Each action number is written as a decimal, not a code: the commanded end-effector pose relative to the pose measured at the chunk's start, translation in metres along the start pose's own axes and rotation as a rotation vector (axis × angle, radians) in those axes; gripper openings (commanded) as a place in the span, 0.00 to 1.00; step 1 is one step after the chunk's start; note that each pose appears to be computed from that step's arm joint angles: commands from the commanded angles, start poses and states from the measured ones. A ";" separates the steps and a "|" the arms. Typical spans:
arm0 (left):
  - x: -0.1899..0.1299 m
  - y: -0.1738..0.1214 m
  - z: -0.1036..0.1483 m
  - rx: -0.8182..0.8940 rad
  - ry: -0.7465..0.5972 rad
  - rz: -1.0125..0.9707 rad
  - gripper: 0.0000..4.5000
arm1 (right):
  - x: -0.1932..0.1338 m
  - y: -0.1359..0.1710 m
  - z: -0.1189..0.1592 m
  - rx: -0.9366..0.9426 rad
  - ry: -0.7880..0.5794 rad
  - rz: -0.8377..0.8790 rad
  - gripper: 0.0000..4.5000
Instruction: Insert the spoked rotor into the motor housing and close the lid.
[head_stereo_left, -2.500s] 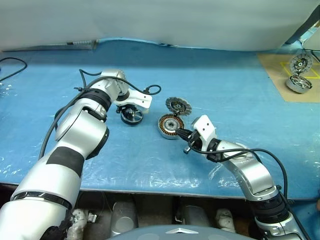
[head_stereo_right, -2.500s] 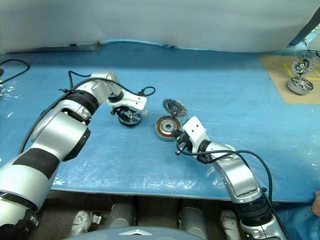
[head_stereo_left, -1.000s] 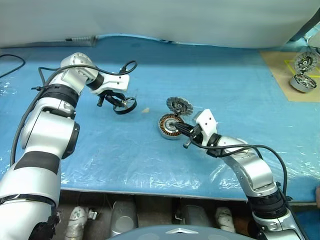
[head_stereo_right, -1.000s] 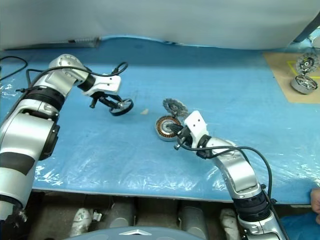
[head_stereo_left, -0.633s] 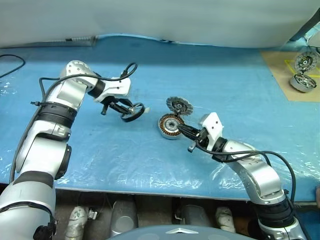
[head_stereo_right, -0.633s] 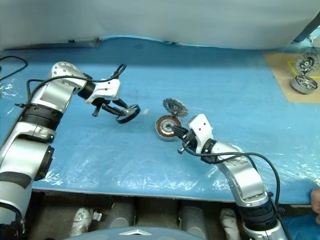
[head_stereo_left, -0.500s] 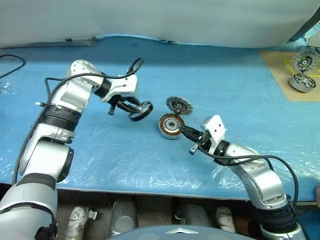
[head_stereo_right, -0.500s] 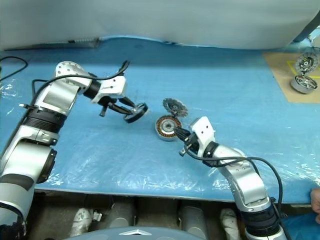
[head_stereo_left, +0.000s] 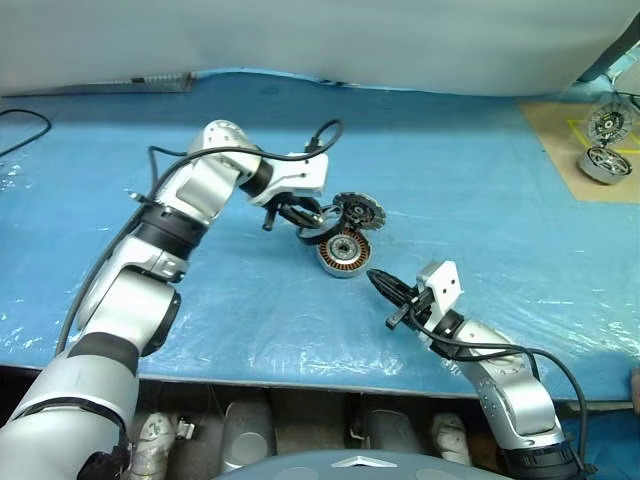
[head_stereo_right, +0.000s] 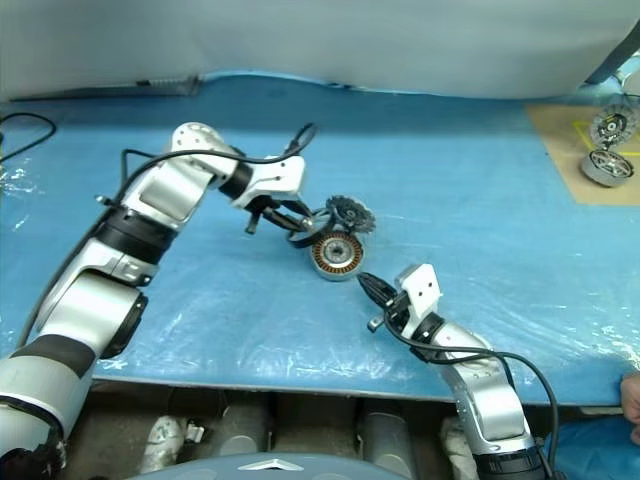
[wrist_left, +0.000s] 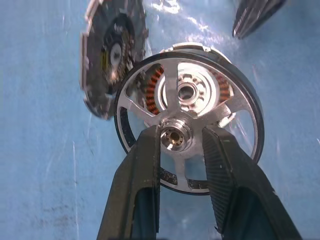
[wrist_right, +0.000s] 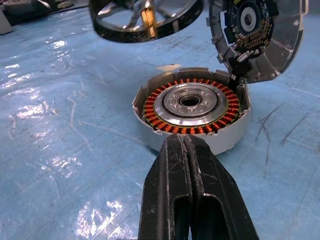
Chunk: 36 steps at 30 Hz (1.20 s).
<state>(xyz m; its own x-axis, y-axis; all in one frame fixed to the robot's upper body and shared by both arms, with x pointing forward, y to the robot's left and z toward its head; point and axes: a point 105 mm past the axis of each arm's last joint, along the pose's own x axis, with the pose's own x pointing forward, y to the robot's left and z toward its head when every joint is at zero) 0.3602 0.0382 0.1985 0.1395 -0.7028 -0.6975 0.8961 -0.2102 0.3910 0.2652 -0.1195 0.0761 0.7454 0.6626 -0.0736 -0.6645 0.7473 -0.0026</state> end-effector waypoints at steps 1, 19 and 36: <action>0.003 0.011 0.016 0.070 0.008 0.017 0.20 | 0.001 0.000 0.002 -0.012 -0.036 0.011 0.00; 0.031 0.001 0.013 0.143 0.041 -0.045 0.20 | 0.002 -0.002 -0.006 -0.022 -0.016 -0.009 0.00; 0.043 -0.007 0.008 0.142 0.045 -0.044 0.20 | -0.001 0.000 -0.009 -0.033 0.017 0.006 0.00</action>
<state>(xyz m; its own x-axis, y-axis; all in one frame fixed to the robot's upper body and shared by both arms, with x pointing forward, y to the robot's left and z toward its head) 0.3577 0.0059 0.1668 0.1115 -0.6585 -0.7443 0.8533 -0.3205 0.4113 0.2658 -0.1237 0.0605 0.7481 0.6544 -0.1101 -0.6601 0.7509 -0.0224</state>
